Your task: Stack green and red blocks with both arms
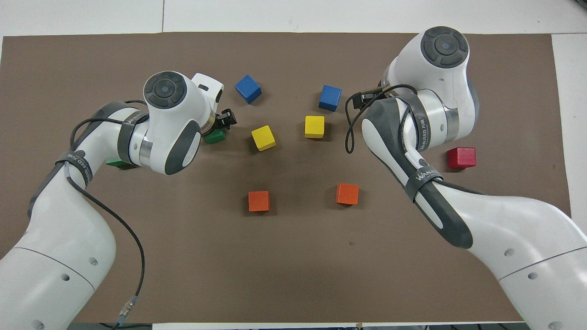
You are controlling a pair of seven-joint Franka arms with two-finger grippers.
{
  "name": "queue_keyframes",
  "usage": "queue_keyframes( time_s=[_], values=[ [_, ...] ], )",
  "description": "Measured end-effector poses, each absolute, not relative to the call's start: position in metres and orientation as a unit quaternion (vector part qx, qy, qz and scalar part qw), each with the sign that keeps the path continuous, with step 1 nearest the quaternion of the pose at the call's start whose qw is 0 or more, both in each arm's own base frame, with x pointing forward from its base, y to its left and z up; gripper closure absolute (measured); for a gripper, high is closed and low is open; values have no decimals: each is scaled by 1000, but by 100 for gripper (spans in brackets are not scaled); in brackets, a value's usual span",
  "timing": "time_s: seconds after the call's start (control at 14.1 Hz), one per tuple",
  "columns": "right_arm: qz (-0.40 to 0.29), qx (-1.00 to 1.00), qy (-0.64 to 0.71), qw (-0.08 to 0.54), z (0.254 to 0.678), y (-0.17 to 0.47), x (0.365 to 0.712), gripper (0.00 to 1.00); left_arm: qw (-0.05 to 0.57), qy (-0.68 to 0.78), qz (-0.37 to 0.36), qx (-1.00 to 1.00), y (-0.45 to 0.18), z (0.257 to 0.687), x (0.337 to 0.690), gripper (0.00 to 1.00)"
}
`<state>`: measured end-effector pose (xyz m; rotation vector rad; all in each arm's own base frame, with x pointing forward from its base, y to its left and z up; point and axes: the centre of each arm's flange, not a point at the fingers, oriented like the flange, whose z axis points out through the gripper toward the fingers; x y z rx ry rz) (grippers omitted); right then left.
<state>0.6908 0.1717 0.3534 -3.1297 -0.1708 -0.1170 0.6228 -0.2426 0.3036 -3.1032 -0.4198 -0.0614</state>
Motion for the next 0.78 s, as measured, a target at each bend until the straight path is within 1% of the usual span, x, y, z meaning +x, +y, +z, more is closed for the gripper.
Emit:
queue_keyframes(
  time_s=[0.07,0.21,0.42,0.64,0.78],
  values=[
    [-36,-998,-53,2,349,169,692,0,7,-134,-17,-991,-242,305,622,45],
    [-35,-998,-51,2,344,167,693,0,21,-137,2,-990,-239,316,621,45],
    [-35,-998,-51,2,337,167,692,0,33,-124,7,-992,-215,362,622,45],
    [-38,-998,-51,3,320,166,688,0,31,-76,22,-996,-141,420,620,45],
    [-39,-998,-51,3,311,165,686,0,28,-51,29,-998,-84,440,617,45]
  ],
)
